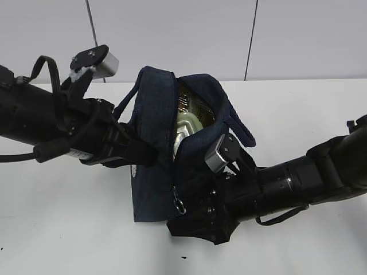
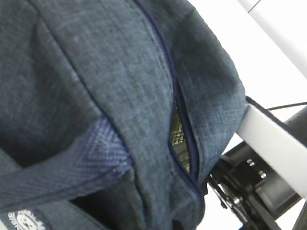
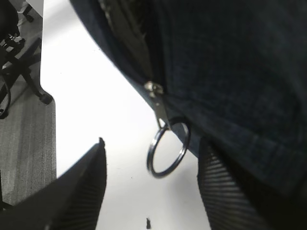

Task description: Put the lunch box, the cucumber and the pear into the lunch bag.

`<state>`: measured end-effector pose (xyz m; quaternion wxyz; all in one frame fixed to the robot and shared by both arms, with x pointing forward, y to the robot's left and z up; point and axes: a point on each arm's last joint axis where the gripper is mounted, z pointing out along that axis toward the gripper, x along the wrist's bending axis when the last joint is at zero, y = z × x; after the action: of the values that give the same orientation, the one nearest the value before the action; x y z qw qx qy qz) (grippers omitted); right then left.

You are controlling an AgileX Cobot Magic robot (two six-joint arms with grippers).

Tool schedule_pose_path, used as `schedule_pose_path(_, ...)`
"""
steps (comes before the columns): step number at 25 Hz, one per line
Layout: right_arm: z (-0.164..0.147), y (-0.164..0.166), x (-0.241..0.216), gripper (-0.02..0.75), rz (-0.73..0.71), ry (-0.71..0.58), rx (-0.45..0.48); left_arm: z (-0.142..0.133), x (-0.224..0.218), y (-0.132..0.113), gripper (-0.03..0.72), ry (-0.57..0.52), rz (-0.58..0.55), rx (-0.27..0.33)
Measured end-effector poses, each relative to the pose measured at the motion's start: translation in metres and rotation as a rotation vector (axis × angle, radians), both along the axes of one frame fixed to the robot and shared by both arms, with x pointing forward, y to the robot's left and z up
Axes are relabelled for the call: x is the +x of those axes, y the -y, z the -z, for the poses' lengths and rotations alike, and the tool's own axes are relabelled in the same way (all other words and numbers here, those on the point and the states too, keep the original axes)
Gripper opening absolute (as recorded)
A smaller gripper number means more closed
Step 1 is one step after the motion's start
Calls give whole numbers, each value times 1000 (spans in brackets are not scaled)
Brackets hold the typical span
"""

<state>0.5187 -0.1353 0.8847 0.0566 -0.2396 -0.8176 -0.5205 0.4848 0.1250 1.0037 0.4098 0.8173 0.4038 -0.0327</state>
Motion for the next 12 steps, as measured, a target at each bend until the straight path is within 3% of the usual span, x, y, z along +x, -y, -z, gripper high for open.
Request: schedule_pose_path(12,-2,1,11,407,35,30,-55,0,0,0,-8,1,5,4)
